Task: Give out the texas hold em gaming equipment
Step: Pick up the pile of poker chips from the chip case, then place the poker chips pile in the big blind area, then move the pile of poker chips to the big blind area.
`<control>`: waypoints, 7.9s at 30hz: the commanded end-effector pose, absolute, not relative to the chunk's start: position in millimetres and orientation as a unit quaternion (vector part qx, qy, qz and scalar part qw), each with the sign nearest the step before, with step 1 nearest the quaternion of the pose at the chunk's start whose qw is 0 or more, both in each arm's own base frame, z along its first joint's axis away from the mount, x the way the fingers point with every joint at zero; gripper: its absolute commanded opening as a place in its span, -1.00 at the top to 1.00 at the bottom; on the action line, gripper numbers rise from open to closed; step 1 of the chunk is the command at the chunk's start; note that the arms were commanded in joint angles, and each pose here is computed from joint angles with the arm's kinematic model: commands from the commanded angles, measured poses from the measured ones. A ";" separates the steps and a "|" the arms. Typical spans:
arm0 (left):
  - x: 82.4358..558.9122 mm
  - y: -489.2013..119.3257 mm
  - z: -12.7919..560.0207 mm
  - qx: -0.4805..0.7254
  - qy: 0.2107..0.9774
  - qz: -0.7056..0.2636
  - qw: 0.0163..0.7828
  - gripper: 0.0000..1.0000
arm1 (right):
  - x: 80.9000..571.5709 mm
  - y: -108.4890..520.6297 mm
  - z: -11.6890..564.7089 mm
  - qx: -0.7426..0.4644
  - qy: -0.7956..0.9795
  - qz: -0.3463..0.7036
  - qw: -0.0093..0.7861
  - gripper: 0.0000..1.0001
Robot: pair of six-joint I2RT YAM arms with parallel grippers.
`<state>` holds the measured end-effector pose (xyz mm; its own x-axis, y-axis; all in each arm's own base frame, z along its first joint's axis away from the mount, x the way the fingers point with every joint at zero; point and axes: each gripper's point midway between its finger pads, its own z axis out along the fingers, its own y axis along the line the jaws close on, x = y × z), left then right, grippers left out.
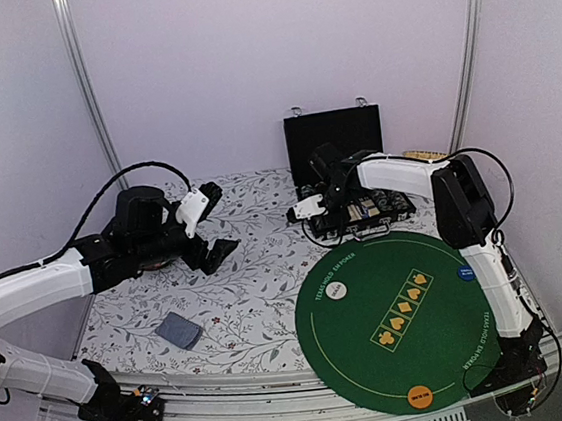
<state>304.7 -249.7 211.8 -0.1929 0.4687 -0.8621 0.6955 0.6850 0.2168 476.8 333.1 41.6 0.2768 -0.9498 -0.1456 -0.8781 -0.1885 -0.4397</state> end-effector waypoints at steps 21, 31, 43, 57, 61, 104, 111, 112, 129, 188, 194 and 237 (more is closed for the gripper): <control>303.7 -247.2 213.4 0.382 0.760 -0.108 0.514 -0.97 | 389.8 287.3 -95.5 -0.796 0.604 0.025 -0.003 -0.27; 303.5 -247.4 213.5 0.382 0.760 -0.109 0.514 -0.97 | 375.1 272.0 -77.8 -0.787 0.616 -0.005 -0.039 -0.19; 302.4 -248.3 213.7 0.385 0.759 -0.111 0.513 -0.97 | 370.3 273.5 -66.7 -0.784 0.620 -0.015 -0.035 -0.05; 302.5 -248.2 213.1 0.385 0.759 -0.109 0.513 -0.97 | 354.9 267.9 -110.5 -0.790 0.607 0.018 -0.084 -0.14; 302.7 -248.1 212.8 0.385 0.759 -0.109 0.513 -0.97 | 357.5 264.1 -112.8 -0.791 0.606 0.005 -0.086 -0.05; 302.5 -247.3 214.7 0.385 0.758 -0.107 0.516 -0.97 | 447.8 316.0 22.9 -0.750 0.636 -0.042 0.174 0.95; 302.1 -247.3 217.4 0.384 0.756 -0.108 0.519 -0.97 | 460.9 319.1 73.3 -0.705 0.665 -0.025 0.247 0.95; 302.3 -246.7 218.1 0.383 0.756 -0.107 0.520 -0.97 | 461.0 319.0 77.2 -0.701 0.666 -0.023 0.255 0.96; 302.2 -245.3 223.5 0.380 0.753 -0.106 0.527 -0.97 | 465.0 329.1 150.9 -0.633 0.688 0.041 0.352 0.96; 299.9 -247.7 230.7 0.377 0.748 -0.116 0.534 -0.97 | 65.8 308.3 15.3 -0.330 0.843 0.384 -0.181 0.78; 299.7 -248.0 230.6 0.377 0.748 -0.116 0.533 -0.97 | 83.0 293.9 -1.5 -0.338 0.879 0.297 -0.157 0.27; 294.5 -253.7 229.8 0.387 0.745 -0.124 0.529 -0.97 | 63.1 319.1 7.3 -0.201 0.978 0.043 -0.042 -0.46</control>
